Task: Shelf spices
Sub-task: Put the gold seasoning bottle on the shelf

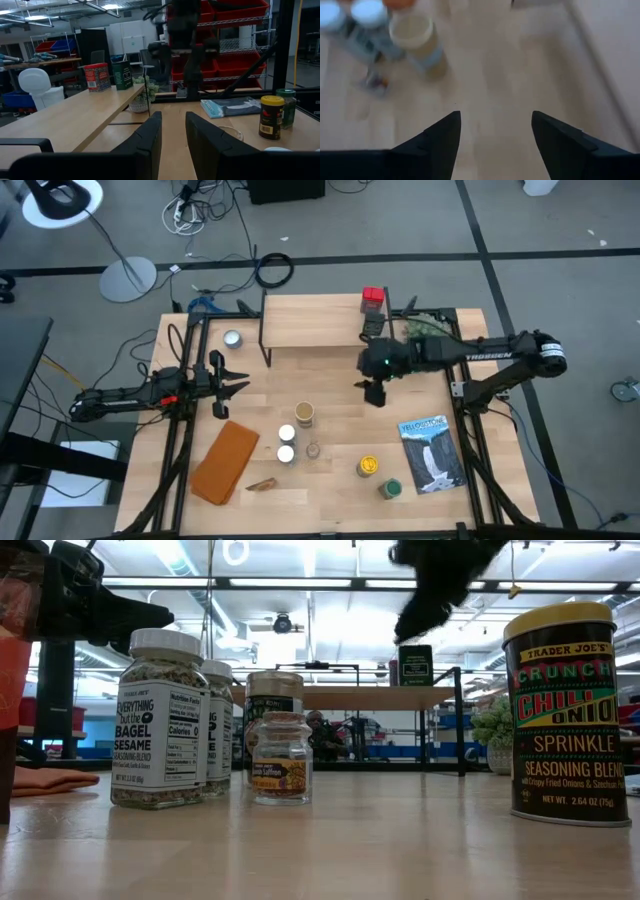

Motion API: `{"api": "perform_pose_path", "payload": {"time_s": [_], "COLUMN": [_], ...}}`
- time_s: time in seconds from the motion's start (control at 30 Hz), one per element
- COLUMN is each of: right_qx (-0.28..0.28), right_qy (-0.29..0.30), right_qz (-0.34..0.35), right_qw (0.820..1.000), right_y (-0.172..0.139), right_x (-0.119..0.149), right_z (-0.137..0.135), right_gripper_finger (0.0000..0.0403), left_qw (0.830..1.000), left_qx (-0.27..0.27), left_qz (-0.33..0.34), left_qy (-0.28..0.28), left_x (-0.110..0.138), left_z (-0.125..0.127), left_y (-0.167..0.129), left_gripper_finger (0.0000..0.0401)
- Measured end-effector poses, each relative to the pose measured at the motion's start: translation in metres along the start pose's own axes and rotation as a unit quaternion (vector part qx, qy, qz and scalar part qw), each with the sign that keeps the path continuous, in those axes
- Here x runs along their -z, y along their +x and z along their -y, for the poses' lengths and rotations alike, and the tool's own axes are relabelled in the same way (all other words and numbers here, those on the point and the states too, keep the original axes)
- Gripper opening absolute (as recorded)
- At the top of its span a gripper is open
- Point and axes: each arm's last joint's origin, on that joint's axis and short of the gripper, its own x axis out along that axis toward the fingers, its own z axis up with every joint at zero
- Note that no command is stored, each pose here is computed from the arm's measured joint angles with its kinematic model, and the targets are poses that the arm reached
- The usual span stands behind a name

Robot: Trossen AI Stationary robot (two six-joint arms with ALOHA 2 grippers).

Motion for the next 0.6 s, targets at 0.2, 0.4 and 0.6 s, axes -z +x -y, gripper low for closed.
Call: {"api": "perform_pose_path", "payload": {"time_s": [0.2,0.4,0.6], "right_qx": [0.008,-0.009,0.003], "right_qy": [-0.022,-0.030,-0.051], "right_qz": [0.102,0.127,0.074], "right_qw": [0.995,0.991,0.996], "right_y": [-0.004,0.014,0.046], "right_x": [-0.016,-0.021,-0.010], "right_z": [-0.031,-0.049,-0.054], "right_gripper_finger": [0.0235,0.0238,0.0234], "left_qw": [1.000,1.000,1.000], "left_qx": [0.000,0.000,0.000], "left_qz": [0.000,0.000,0.000], "left_qy": [0.000,0.000,0.000], "left_x": [0.000,0.000,0.000], "left_z": [0.000,0.000,0.000], "left_y": [0.000,0.000,0.000], "left_gripper_finger": [0.0092,0.0092,0.0092]}}
